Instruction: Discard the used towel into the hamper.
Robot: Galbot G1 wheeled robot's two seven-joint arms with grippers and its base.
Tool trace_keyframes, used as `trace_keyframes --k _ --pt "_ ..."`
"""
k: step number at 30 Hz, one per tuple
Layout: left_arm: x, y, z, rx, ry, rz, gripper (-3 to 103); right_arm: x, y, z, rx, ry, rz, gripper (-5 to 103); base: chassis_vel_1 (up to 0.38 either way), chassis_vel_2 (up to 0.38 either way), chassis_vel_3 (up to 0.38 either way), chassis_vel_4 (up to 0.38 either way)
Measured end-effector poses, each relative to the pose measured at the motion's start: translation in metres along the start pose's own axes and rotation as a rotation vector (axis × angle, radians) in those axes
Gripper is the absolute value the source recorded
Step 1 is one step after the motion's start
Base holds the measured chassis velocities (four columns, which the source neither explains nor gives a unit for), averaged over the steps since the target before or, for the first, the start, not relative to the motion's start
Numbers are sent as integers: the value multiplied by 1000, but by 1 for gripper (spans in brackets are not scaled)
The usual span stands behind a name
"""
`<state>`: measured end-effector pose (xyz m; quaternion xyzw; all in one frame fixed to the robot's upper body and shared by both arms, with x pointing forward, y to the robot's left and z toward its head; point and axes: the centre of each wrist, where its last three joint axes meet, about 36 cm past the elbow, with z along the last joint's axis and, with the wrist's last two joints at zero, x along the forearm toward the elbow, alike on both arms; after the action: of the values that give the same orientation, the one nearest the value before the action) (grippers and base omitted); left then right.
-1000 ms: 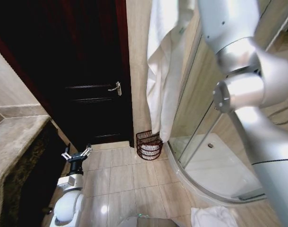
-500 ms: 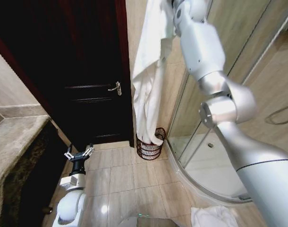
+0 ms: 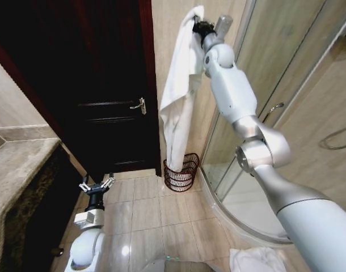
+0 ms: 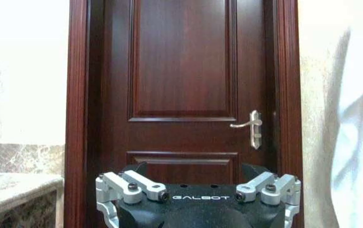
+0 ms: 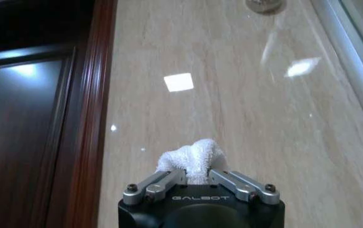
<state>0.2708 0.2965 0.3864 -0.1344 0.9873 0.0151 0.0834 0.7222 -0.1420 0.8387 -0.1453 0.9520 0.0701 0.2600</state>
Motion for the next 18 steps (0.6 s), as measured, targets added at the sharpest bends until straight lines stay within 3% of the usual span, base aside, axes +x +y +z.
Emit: trace_keyframes --k 10,18 --pt "-5 -4 4 9 6 19 100 44 -2 24 2 37 12 3 0 0 0 0" --pt "-5 -5 2 16 14 44 100 87 -47 66 32 143 102 3 0 0 0 0"
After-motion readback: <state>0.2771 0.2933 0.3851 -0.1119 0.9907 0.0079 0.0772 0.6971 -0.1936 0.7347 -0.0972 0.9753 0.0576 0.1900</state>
